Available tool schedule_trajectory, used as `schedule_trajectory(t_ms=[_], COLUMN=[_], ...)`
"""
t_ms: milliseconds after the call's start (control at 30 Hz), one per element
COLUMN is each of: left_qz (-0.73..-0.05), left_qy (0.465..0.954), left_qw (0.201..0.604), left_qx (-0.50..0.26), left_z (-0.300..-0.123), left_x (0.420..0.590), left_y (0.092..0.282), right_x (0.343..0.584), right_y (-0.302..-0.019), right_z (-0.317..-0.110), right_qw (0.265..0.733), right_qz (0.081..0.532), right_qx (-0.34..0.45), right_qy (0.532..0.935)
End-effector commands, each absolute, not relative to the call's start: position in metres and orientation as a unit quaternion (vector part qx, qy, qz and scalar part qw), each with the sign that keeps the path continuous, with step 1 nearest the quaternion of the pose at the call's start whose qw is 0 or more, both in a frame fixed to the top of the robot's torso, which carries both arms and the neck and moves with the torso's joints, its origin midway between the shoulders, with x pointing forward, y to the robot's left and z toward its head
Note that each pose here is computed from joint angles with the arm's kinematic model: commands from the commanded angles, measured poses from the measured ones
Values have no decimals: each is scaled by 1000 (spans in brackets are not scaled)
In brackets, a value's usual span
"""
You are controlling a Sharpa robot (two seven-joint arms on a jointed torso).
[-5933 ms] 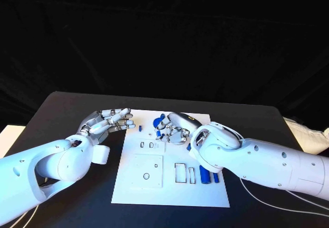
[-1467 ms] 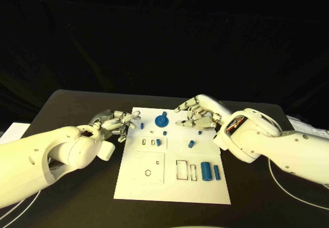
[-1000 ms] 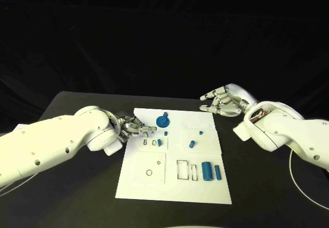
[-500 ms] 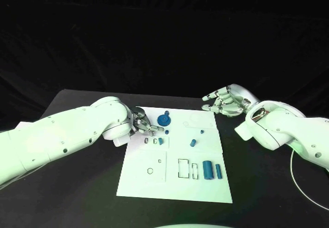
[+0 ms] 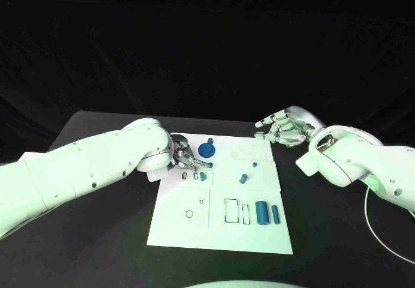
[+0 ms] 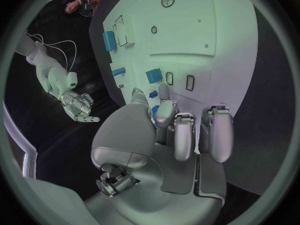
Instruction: Assemble the parts on the task board
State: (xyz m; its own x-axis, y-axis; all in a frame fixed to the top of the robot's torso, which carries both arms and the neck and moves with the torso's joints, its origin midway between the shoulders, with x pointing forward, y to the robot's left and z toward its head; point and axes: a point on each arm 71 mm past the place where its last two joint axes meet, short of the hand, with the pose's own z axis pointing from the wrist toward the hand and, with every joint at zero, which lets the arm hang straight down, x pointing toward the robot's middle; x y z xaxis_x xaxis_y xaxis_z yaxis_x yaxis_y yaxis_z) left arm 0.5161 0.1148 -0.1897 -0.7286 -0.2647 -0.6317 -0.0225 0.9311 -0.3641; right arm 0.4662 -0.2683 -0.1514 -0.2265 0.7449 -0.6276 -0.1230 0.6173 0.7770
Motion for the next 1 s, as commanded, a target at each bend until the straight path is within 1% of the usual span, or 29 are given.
schedule_trajectory(t_ms=[33, 1000], left_qz=[-160, -150], left_qy=[923, 932], left_qw=[344, 328], left_qx=[-59, -35], left_z=[-191, -195], left_x=[515, 517], left_y=[111, 99], right_x=[466, 466], right_y=[-268, -263], right_z=[-154, -156], right_qw=[572, 568], right_qz=[372, 376], right_qx=[224, 222], right_qy=[696, 698])
